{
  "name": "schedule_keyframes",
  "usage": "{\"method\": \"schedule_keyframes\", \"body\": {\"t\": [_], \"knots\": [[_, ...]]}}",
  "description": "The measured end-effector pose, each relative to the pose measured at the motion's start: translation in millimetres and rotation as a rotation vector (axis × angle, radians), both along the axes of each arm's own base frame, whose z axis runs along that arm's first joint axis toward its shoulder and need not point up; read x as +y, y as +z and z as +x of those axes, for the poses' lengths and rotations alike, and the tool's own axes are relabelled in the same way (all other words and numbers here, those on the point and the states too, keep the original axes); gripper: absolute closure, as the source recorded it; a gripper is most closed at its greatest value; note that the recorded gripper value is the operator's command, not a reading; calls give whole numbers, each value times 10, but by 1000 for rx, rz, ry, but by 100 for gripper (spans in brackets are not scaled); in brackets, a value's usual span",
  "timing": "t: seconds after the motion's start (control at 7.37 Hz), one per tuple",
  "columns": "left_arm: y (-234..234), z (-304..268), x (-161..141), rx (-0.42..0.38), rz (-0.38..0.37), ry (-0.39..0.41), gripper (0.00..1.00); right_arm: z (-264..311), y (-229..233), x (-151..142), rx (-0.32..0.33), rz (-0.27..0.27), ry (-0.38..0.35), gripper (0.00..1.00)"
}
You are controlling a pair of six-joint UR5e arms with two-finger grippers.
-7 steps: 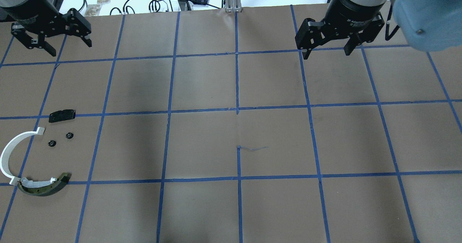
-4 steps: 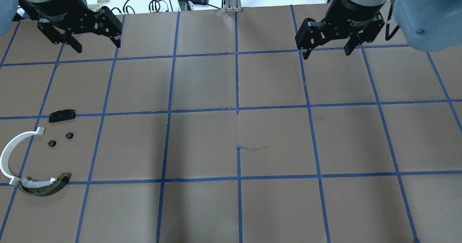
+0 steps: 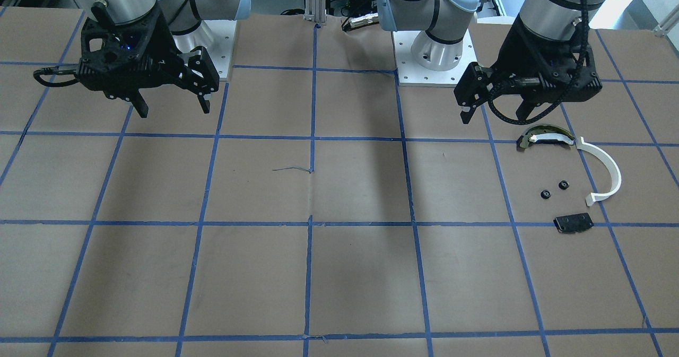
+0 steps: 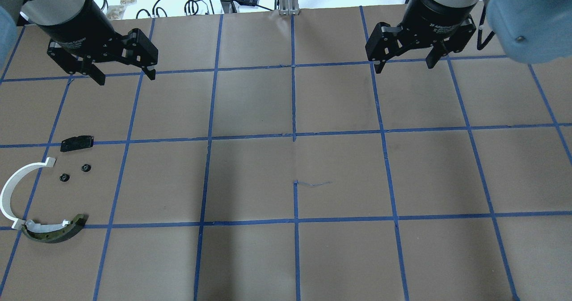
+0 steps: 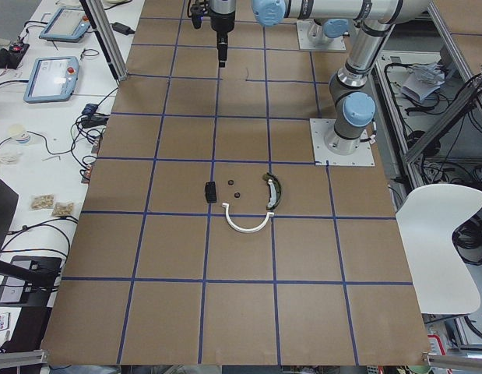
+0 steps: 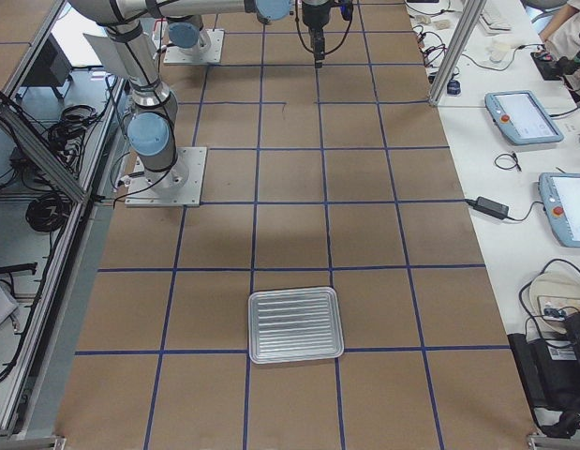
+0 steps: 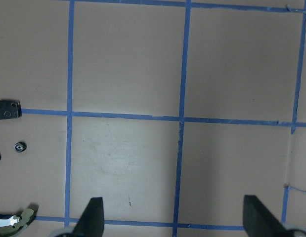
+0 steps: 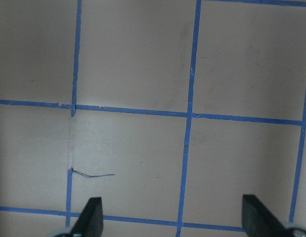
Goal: Place bearing gear from tray to pile
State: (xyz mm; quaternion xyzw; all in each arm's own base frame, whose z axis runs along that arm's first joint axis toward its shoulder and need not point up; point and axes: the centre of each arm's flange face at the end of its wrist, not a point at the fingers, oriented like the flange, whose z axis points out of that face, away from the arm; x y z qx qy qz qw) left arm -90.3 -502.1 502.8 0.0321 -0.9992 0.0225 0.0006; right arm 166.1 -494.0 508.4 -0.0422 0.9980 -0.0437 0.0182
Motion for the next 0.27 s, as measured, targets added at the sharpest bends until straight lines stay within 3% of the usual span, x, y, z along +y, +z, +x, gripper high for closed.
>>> {"method": "schedule_keyframes", "body": {"t": [0.27], "knots": [[-72,-1,32,1,20,0,0,0,0,0,0,0,0,0]]}}
